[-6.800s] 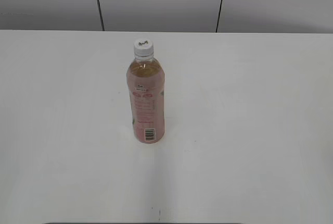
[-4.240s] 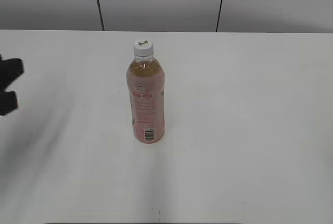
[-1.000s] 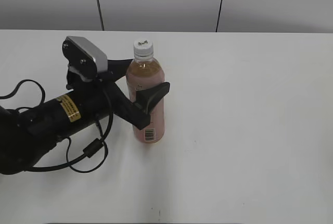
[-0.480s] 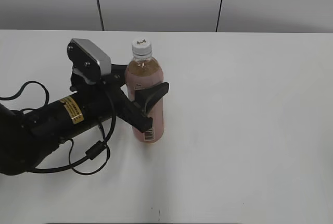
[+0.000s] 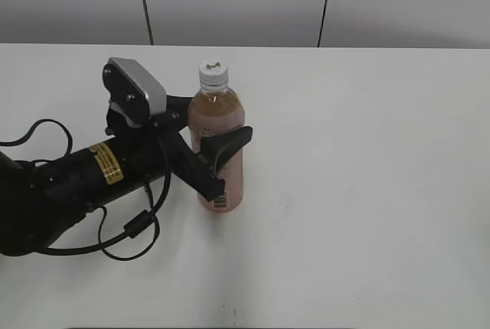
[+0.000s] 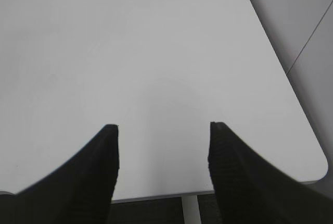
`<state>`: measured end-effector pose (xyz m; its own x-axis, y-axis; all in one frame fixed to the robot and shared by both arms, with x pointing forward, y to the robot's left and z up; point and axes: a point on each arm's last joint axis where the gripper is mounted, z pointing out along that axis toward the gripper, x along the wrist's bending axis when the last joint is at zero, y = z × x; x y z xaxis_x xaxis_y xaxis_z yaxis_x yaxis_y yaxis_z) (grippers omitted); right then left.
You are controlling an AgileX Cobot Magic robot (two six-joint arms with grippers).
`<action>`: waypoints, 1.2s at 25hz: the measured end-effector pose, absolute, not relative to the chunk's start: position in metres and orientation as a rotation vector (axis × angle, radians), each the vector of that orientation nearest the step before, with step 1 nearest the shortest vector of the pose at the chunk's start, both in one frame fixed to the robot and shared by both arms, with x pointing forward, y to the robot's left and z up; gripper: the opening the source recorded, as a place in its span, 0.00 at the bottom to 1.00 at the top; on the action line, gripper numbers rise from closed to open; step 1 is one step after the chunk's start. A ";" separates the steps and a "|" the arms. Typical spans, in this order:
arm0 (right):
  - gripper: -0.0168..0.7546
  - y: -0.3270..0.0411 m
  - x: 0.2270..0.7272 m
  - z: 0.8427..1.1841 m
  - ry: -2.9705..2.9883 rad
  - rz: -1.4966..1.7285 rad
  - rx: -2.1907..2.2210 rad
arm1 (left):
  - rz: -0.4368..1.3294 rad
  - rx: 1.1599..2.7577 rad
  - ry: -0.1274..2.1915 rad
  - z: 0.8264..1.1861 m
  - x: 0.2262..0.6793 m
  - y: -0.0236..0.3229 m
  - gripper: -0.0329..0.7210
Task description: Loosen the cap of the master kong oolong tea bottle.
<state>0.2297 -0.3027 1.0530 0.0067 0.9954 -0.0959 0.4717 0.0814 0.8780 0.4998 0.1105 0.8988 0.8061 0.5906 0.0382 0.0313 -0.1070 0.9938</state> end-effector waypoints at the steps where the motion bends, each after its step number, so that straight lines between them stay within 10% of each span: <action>1: 0.57 -0.303 0.230 1.053 1.576 0.844 1.498 | 0.503 1.628 0.493 0.899 0.499 0.110 0.65; 19: 0.57 -0.298 0.230 1.058 1.605 0.902 1.482 | 0.472 1.709 0.409 0.904 0.494 0.107 0.65; 30: 0.57 -0.265 0.316 1.110 2.048 1.103 1.565 | 0.470 1.711 0.406 0.905 0.494 0.107 0.65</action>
